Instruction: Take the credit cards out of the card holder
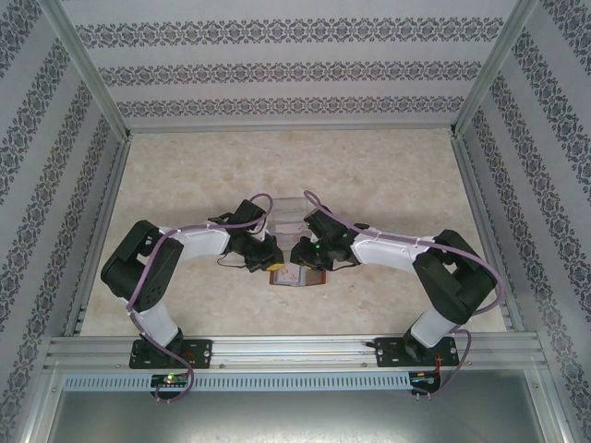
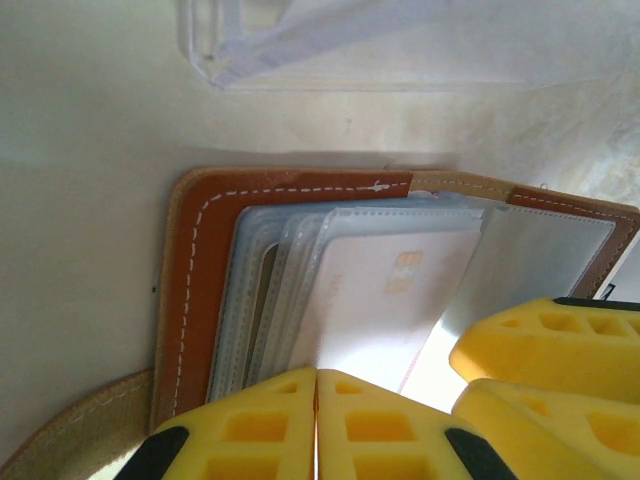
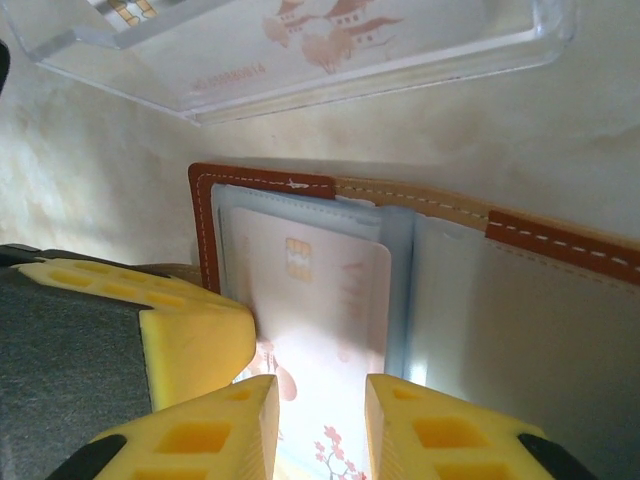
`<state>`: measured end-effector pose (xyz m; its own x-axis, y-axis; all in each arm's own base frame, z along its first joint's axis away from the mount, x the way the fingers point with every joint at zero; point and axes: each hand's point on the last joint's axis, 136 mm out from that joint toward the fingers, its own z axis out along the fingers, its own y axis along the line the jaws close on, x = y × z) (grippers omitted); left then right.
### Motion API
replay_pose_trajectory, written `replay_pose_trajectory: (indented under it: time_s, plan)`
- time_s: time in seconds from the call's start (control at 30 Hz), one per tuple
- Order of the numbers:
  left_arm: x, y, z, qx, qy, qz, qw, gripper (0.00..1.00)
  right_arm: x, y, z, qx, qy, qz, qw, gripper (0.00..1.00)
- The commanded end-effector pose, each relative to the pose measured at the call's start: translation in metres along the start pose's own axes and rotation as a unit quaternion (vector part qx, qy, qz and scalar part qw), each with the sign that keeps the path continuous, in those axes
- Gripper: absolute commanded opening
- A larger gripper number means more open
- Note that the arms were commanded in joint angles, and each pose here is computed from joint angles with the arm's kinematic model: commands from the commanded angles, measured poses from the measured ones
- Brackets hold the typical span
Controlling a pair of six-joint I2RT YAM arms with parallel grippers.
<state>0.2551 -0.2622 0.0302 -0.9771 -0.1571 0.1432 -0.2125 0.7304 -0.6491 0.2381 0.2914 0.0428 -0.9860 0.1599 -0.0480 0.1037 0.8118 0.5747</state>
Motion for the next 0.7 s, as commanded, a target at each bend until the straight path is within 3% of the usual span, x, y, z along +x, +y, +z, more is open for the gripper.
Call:
replay_pose_trajectory:
  time_s: [0.0,0.47,0.67]
  plan:
    - [0.006,0.01,0.001,-0.027,0.004,-0.003,1.0,0.08,-0.002,0.0,0.005,-0.003,0.005,0.009,1.0,0.28]
    - [0.006,0.011,0.002,-0.027,0.004,-0.003,1.0,0.08,-0.001,0.001,0.012,-0.01,0.012,0.01,1.0,0.22]
    - [0.005,0.01,0.002,-0.027,0.004,-0.004,1.0,0.08,0.0,-0.001,0.016,-0.005,0.019,0.012,1.0,0.25]
